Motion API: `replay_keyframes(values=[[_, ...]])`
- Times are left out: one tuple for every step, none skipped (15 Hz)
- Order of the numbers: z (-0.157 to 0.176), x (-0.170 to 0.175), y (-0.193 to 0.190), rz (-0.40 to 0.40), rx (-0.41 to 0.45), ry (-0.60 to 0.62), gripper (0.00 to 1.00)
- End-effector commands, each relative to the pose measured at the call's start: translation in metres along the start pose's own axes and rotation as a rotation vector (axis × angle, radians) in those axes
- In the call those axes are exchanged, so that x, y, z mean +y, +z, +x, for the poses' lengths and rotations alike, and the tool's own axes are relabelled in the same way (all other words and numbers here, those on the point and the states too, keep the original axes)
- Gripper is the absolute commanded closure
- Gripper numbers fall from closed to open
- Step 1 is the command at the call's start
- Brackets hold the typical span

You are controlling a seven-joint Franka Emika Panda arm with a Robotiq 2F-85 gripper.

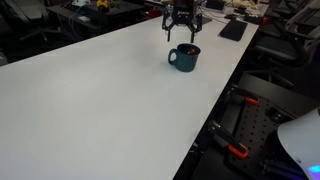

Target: Remove the marker from the mug

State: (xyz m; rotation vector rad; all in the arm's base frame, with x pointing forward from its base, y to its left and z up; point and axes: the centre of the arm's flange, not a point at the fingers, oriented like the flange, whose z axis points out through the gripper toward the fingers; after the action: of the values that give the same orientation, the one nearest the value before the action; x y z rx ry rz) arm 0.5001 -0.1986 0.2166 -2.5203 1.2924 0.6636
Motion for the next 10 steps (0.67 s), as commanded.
replay_keyframes(values=[[0.006,0.002,0.002,-0.024,-0.015,0.007,0.00],[0.007,0.003,0.003,-0.029,-0.021,0.008,0.00],[0.008,0.005,0.004,-0.032,-0.030,0.006,0.00],[0.010,0.008,0.005,-0.033,-0.039,0.004,0.00],[0.011,0.010,0.007,-0.036,-0.043,0.008,0.00],[0.012,0.012,0.008,-0.036,-0.047,0.015,0.00],[0.014,0.015,0.009,-0.033,-0.052,0.018,0.00],[0.015,0.018,0.010,-0.032,-0.055,0.023,0.00],[0.017,0.022,0.010,-0.031,-0.059,0.030,0.00],[0.018,0.025,0.011,-0.031,-0.063,0.037,0.00]])
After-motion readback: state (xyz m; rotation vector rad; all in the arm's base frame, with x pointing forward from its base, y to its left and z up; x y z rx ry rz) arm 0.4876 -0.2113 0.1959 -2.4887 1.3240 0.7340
